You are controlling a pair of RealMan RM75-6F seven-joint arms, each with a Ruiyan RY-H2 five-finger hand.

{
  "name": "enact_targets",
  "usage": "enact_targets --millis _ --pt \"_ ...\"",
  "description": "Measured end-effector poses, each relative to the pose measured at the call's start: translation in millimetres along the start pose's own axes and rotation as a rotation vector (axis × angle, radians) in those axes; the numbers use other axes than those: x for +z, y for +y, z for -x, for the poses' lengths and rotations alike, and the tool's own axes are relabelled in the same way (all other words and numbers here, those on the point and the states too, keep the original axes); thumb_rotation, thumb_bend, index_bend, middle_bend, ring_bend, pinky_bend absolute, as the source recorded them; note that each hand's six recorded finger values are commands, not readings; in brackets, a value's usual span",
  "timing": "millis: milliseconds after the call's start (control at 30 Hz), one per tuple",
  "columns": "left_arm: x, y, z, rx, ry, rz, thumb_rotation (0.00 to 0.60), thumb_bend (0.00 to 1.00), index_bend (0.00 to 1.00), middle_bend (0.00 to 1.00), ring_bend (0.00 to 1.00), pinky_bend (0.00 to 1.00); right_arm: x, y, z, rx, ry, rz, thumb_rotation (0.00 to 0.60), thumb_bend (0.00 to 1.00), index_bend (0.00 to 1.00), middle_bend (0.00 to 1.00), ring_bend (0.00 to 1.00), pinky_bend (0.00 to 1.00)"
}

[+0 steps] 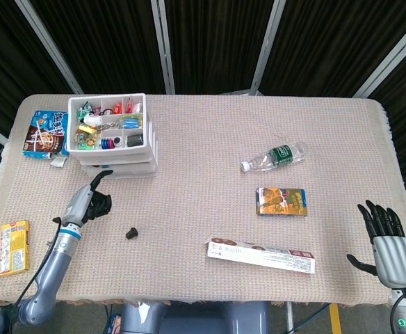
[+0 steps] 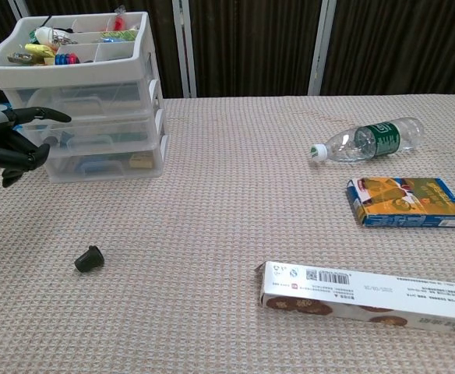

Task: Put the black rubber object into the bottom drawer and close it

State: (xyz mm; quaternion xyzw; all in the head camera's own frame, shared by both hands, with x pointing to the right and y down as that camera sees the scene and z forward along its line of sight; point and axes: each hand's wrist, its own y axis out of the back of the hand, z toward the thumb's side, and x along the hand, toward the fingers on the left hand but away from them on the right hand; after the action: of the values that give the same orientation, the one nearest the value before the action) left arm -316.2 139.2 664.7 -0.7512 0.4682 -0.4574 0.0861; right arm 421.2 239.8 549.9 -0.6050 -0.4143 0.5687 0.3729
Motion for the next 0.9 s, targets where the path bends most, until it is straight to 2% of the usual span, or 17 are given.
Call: enact_targets --millis 133,233,333,633,900 --pt "6.4 10.7 2.0 0.038 -0.034 -0.221 0.600 0.65 0.13 0.93 0.83 0.75 0.1 -0.1 -0.2 0.000 -0.001 -0.001 0.600 0.02 0.05 0.00 0.00 0.00" --pt "8.2 16.5 0.5 0.047 -0.033 -0.335 0.600 0.65 0.15 0.93 0.83 0.75 -0.3 -0.3 -0.2 0.002 -0.003 0.000 0.600 0.02 0.05 0.00 0.00 0.00" --pt "5.7 21.3 -3.6 0.048 -0.005 -0.403 0.600 0.65 0.17 0.93 0.83 0.75 -0.5 -0.4 -0.2 0.003 -0.005 0.001 0.600 0.02 0.05 0.00 0.00 0.00" --pt "-5.9 24.3 -19.7 0.032 0.095 -0.434 0.600 0.66 0.18 0.93 0.83 0.75 -0.4 -0.4 0.0 0.003 -0.004 -0.001 0.600 0.02 0.05 0.00 0.00 0.00" --pt "-10.7 20.7 -27.9 0.032 0.122 -0.433 0.600 0.66 0.18 0.93 0.83 0.75 -0.7 -0.8 -0.1 0.007 -0.006 -0.002 0.600 0.02 0.05 0.00 0.00 0.00"
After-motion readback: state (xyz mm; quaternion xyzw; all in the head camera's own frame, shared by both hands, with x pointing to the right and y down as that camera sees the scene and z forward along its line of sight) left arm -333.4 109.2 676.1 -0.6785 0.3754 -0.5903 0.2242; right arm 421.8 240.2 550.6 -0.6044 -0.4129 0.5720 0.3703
